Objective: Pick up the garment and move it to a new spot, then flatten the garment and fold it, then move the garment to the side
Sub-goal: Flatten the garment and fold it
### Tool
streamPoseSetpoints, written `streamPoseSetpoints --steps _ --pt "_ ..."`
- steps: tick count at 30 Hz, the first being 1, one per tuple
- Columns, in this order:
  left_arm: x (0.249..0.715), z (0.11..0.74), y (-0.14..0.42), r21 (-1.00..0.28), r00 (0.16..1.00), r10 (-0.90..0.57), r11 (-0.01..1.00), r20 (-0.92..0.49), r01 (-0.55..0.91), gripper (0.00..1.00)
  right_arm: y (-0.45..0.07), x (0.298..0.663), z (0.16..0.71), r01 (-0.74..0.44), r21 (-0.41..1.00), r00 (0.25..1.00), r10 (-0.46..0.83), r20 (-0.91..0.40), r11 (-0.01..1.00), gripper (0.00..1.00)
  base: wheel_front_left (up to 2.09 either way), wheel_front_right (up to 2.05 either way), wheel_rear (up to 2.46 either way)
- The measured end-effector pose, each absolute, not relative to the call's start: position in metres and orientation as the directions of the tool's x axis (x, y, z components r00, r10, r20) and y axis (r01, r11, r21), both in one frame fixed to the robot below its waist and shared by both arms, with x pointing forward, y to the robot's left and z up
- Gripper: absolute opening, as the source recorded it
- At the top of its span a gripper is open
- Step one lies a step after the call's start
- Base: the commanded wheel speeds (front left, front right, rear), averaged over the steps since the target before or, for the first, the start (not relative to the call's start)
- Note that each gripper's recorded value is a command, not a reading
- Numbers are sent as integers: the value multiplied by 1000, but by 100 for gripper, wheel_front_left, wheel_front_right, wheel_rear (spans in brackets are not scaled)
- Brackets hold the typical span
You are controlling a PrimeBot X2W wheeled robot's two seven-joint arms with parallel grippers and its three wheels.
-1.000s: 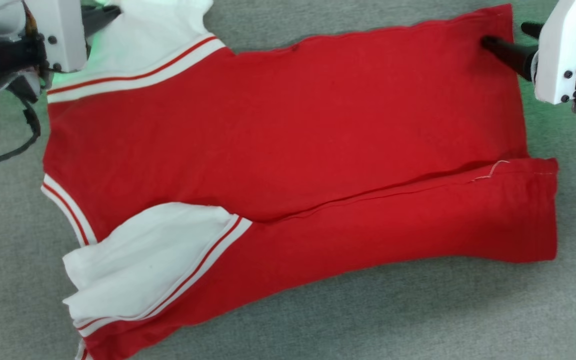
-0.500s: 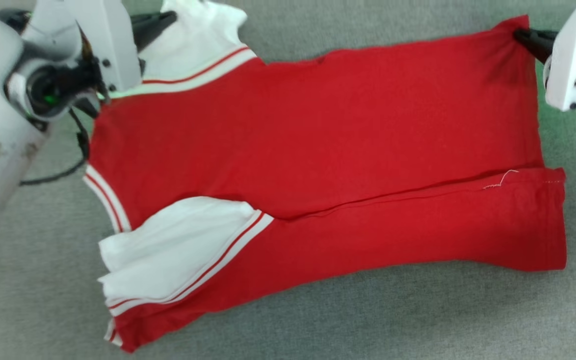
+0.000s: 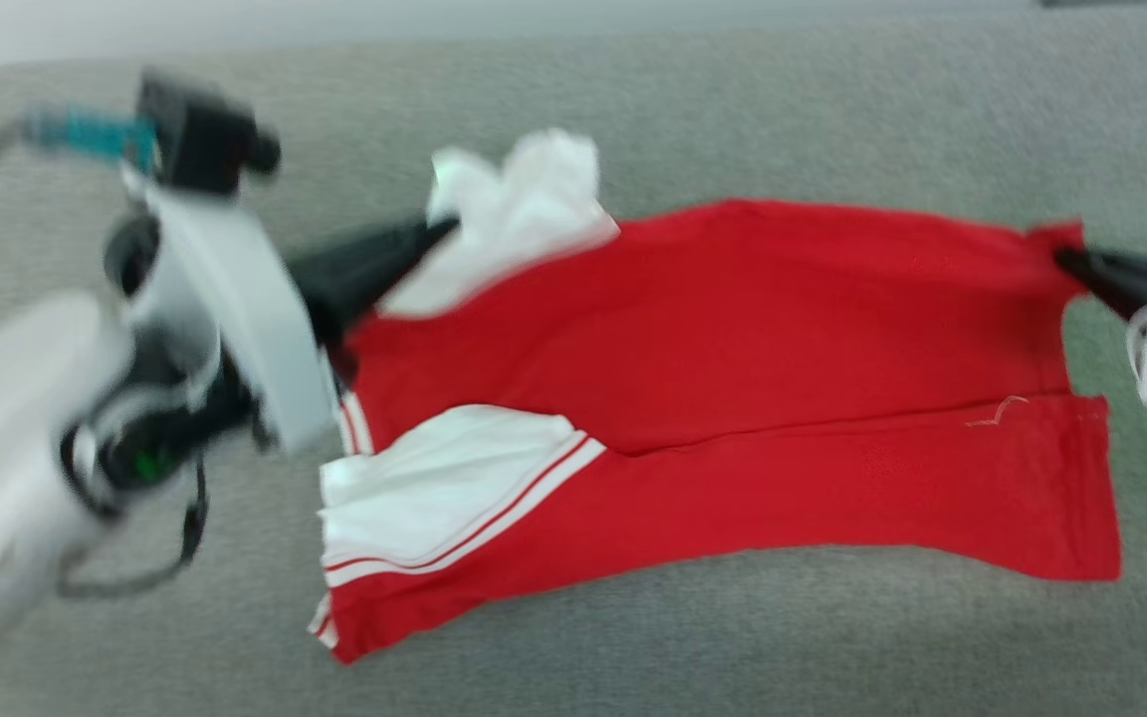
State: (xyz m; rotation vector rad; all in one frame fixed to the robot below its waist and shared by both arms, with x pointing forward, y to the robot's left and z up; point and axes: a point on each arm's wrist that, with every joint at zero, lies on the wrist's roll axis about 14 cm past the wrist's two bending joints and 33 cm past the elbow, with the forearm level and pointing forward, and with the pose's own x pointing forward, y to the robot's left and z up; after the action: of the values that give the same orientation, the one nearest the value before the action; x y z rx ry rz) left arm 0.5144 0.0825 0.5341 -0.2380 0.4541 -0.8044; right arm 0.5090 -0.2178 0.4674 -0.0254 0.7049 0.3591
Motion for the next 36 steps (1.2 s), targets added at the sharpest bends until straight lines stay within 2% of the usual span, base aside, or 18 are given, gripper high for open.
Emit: streamPoseSetpoints --steps 7,12,16,22,32,36 --pt "454 539 109 -396 636 -733 673 -241 625 0 -205 474 461 -395 130 652 377 -658 910 0 0 0 0" --pt "422 526 125 -463 677 -704 684 -214 565 0 -206 457 451 -372 187 629 395 -669 909 0 0 0 0" --pt "404 515 132 -506 695 -686 687 -215 522 0 -215 452 448 -334 209 641 384 -664 919 0 0 0 0" --pt "390 492 135 -561 708 -661 694 -247 452 0 -228 446 439 -291 208 642 352 -681 934 0 0 0 0" --pt "393 438 142 -566 736 -591 748 -332 345 0 -229 436 400 -223 227 591 316 -742 948 0 0 0 0" --pt "394 429 142 -565 749 -573 758 -334 327 0 -228 437 394 -214 223 592 308 -744 951 0 0 0 0"
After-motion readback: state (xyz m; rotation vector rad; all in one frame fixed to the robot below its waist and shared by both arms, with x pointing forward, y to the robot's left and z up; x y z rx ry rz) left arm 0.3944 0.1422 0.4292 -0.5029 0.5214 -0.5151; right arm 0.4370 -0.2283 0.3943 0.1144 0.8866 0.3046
